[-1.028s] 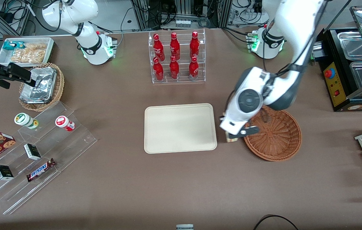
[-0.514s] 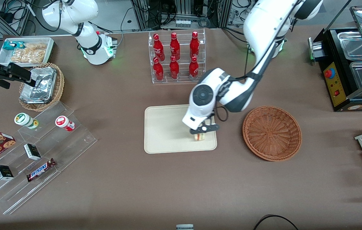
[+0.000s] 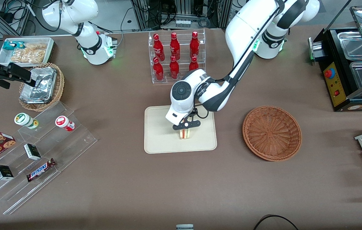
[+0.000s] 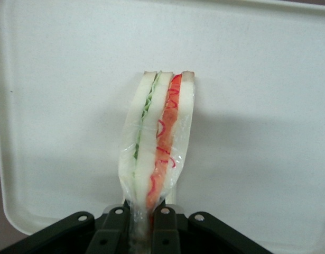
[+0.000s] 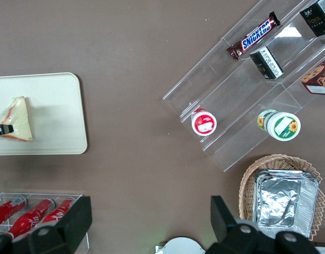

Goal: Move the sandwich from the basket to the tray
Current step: 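Lift the sandwich and carry it with the left gripper to the beige tray, then lower the sandwich onto the tray and open the left gripper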

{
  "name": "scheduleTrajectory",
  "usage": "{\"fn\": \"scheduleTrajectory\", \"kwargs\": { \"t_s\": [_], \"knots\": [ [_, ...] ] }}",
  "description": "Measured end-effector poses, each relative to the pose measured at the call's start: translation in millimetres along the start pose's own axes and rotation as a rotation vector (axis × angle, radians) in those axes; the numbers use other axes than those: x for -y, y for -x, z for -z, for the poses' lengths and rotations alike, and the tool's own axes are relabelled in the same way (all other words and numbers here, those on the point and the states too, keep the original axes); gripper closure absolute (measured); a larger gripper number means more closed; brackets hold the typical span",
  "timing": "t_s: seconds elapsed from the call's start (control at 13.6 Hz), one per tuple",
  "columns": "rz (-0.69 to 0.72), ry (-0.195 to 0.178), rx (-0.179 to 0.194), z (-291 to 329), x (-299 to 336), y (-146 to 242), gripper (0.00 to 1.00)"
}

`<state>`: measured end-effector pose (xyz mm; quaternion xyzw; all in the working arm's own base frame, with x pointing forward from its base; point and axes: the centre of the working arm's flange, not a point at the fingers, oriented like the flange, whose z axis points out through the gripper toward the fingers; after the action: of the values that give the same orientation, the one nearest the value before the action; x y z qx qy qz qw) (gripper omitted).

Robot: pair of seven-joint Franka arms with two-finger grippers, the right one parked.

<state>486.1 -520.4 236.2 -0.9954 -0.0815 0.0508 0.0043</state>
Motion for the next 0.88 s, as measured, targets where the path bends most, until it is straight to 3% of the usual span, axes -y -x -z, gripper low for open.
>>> {"fn": "scheduleTrajectory", "kwargs": {
  "t_s": [0.22, 0.29, 0.66, 0.88],
  "knots": [
    [0.006, 0.005, -0.002, -1.8, -5.5, 0.3, 0.85],
    [0.008, 0.006, -0.002, -1.5, -5.9, -0.2, 0.79],
    [0.022, 0.03, -0.022, 13.1, -8.6, -8.9, 0.29],
    [0.063, 0.043, -0.041, 37.2, 7.0, -34.1, 0.0]
  ]
}}
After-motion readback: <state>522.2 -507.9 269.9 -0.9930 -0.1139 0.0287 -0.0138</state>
